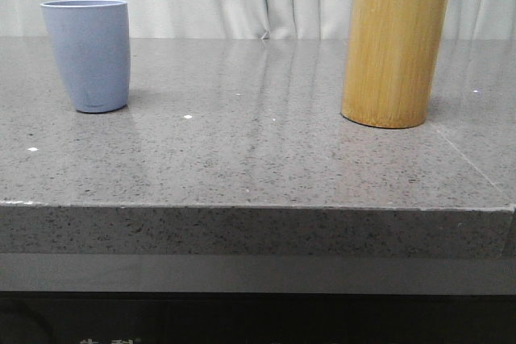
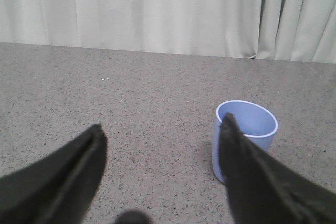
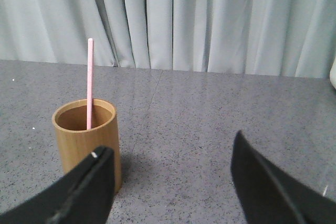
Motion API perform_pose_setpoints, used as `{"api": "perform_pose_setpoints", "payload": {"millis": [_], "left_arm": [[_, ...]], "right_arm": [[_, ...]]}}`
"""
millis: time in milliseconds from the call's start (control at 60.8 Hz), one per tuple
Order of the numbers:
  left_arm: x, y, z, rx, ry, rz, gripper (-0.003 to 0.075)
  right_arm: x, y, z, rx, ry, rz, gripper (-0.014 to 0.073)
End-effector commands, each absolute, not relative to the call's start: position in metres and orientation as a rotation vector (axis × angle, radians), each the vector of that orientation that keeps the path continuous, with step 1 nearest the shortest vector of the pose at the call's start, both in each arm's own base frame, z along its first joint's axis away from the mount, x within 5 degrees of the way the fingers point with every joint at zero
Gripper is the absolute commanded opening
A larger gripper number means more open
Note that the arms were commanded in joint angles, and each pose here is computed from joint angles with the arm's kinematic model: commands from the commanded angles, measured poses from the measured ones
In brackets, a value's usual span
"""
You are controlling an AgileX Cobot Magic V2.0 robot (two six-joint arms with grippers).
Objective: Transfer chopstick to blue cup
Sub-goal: 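Move the left gripper over the light blue cup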
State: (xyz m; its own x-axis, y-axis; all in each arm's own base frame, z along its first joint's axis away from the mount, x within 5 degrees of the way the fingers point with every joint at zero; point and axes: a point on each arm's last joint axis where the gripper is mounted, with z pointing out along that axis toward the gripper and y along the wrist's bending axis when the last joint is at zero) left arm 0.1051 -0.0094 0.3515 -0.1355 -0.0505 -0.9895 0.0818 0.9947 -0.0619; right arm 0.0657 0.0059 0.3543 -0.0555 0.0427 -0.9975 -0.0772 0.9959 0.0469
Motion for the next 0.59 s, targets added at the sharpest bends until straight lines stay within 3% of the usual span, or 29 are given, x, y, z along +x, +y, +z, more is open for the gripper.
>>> {"api": "perform_pose_setpoints", "payload": {"millis": [0, 296, 575], "left_arm": [[0.106, -0.009, 0.37, 0.006, 1.593, -0.132, 0.0648], [0.109, -0.011, 0.378, -0.02, 1.577, -0.181, 0.0619], [0.161, -0.018, 0.42, 0.105, 1.887, -0.113, 0.0619]], "right_arm": [[0.066, 0.005, 0.371, -0.02, 1.53, 0.091, 0.0584], [0.066, 0.005, 0.371, -0.02, 1.53, 0.091, 0.0583], [0.066, 0.005, 0.371, -0.02, 1.53, 0.091, 0.0583]]}}
